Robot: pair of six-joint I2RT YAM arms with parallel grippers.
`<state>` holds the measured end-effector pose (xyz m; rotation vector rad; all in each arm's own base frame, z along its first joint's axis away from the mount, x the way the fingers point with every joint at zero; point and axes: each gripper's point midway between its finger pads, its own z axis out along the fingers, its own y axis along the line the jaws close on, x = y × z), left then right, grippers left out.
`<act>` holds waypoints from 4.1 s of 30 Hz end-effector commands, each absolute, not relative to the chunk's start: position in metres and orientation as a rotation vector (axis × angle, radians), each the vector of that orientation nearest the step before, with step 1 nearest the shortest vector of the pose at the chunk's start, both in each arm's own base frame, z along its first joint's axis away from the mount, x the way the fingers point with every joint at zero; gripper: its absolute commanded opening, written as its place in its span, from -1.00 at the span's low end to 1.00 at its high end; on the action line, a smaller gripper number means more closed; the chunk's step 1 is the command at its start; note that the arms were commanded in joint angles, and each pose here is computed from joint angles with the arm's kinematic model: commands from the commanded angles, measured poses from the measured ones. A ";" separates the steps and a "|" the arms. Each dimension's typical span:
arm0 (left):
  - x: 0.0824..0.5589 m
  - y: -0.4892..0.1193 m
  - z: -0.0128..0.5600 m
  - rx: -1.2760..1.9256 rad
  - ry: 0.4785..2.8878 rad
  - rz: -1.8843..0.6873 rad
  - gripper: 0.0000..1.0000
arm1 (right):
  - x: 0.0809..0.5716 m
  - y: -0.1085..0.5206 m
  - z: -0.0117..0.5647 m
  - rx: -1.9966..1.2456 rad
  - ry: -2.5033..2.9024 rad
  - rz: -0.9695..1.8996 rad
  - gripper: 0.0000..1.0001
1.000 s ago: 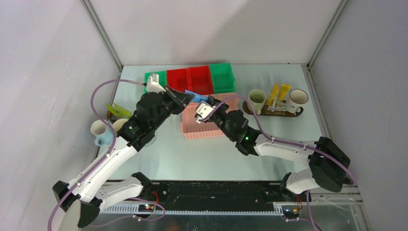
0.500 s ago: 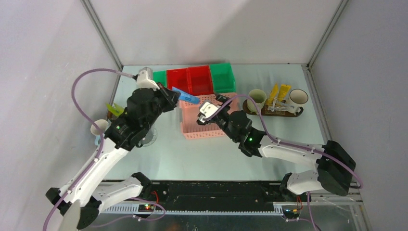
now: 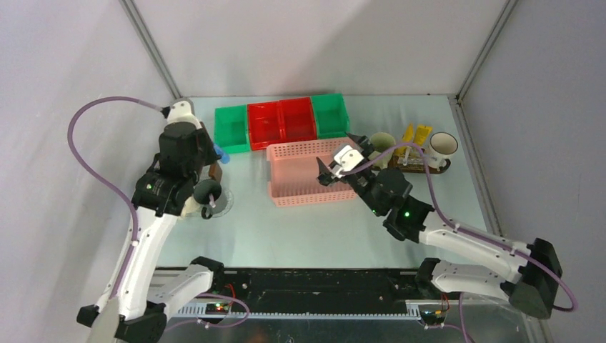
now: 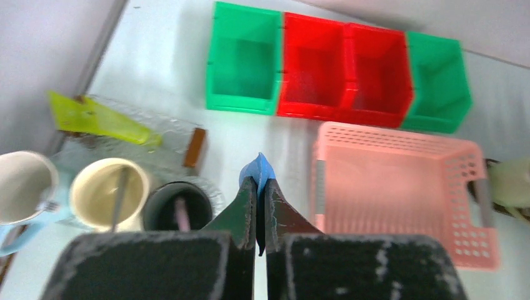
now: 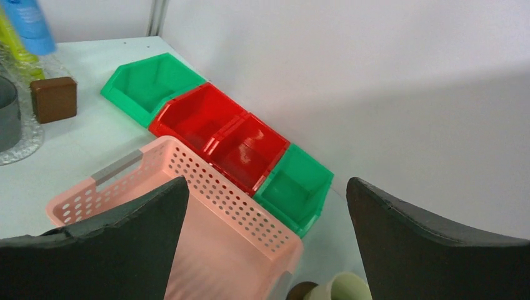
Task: Prepare toiletry sets of a toothbrush and toothpaste on the tray
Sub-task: Pick up the toothpaste from the storage box, then place the toothpaste in the toothpaste holder, then reset both arms
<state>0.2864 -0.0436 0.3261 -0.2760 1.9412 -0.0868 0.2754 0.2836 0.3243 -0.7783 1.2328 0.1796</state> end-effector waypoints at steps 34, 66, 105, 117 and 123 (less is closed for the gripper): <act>0.374 0.088 0.225 -0.581 1.979 0.177 -1.00 | 0.293 0.212 0.315 -0.678 1.296 0.150 0.99; 0.373 0.085 0.156 -0.601 2.110 0.179 -0.37 | 0.295 0.200 0.316 -0.651 1.313 0.171 0.99; 0.178 0.031 0.294 -0.349 1.656 0.055 0.99 | 0.191 -0.015 0.282 0.274 1.521 -0.031 0.99; 0.142 0.031 0.272 -0.355 1.397 -0.125 0.99 | 0.146 -0.069 0.276 0.569 1.433 0.021 0.99; 0.140 0.026 0.255 -0.444 1.438 -0.216 0.99 | 0.140 -0.074 0.271 0.626 1.433 0.047 0.99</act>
